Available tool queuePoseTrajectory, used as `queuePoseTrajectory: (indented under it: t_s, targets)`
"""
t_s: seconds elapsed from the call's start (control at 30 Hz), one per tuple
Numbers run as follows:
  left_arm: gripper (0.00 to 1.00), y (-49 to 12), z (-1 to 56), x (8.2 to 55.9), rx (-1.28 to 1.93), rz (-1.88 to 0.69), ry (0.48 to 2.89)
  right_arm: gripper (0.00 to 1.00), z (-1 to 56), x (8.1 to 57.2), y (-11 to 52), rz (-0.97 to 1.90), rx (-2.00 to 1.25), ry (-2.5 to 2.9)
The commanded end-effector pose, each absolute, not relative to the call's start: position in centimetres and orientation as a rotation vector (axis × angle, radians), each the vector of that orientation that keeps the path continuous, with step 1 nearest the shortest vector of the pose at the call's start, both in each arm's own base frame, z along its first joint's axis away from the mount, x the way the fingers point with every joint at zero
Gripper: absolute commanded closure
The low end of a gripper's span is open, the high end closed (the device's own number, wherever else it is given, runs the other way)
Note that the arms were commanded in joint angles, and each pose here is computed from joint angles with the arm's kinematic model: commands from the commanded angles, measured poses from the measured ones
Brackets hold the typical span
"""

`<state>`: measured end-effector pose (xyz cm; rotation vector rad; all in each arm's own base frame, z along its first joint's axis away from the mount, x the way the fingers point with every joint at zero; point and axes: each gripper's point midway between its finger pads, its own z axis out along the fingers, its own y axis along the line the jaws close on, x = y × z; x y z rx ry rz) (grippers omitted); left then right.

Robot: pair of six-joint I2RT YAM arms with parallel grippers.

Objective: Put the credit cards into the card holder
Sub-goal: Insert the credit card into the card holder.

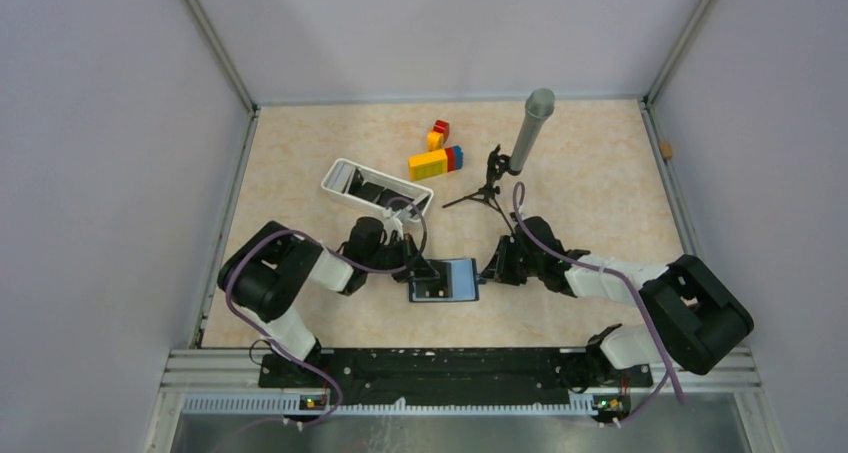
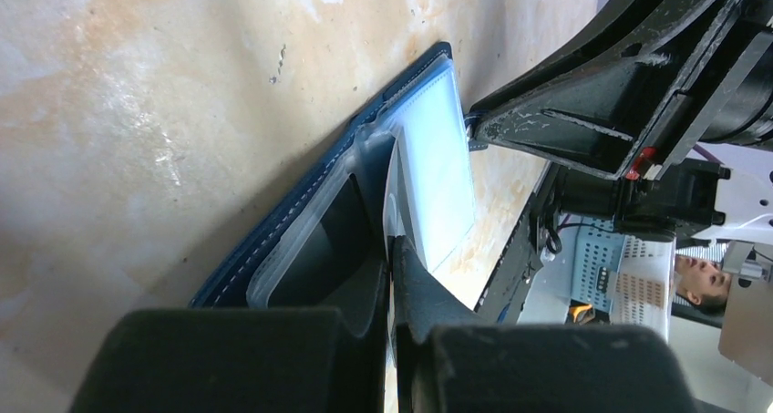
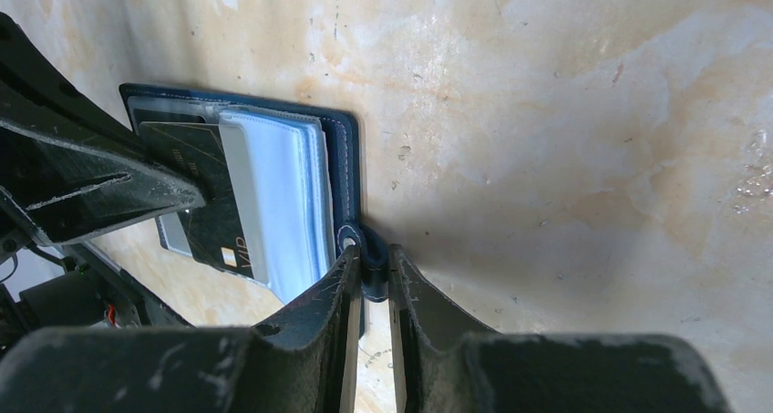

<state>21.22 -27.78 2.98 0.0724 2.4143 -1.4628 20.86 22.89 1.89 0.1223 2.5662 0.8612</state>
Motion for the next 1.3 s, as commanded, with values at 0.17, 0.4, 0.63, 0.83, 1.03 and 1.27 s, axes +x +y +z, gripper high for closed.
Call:
queuePoseTrajectory:
  t_s: [0.17, 0.4, 0.63, 0.83, 1.03, 1.27]
  targets:
    - [1.00, -28.4, 1.8, 21.0, 0.057, -1.288, 2.445, 0.84, 1.7, 20.9, 22.4, 0.803, 0.117, 2.580]
    - [0.94, -27.9, 1.7, 21.7, 0.037, -1.144, 2.512, 0.85, 1.9, 21.0, 22.3, 0.800, 0.133, 2.572]
    - [0.69, -26.9, 3.7, 22.7, 0.054, -0.986, 2.532, 0.86, 2.0, 21.1, 22.0, 0.779, 0.138, 2.566]
    - [0.54, -26.8, 6.3, 22.9, 0.087, -0.961, 2.488, 0.86, 2.1, 21.4, 22.1, 0.773, 0.131, 2.562]
    - [0.52, -27.6, 7.6, 21.8, 0.069, -1.053, 2.482, 0.87, 2.1, 21.4, 22.2, 0.778, 0.128, 2.563]
    - [0.51, -28.6, 5.7, 20.6, 0.055, -1.076, 2.575, 0.87, 2.1, 21.4, 22.3, 0.787, 0.128, 2.562]
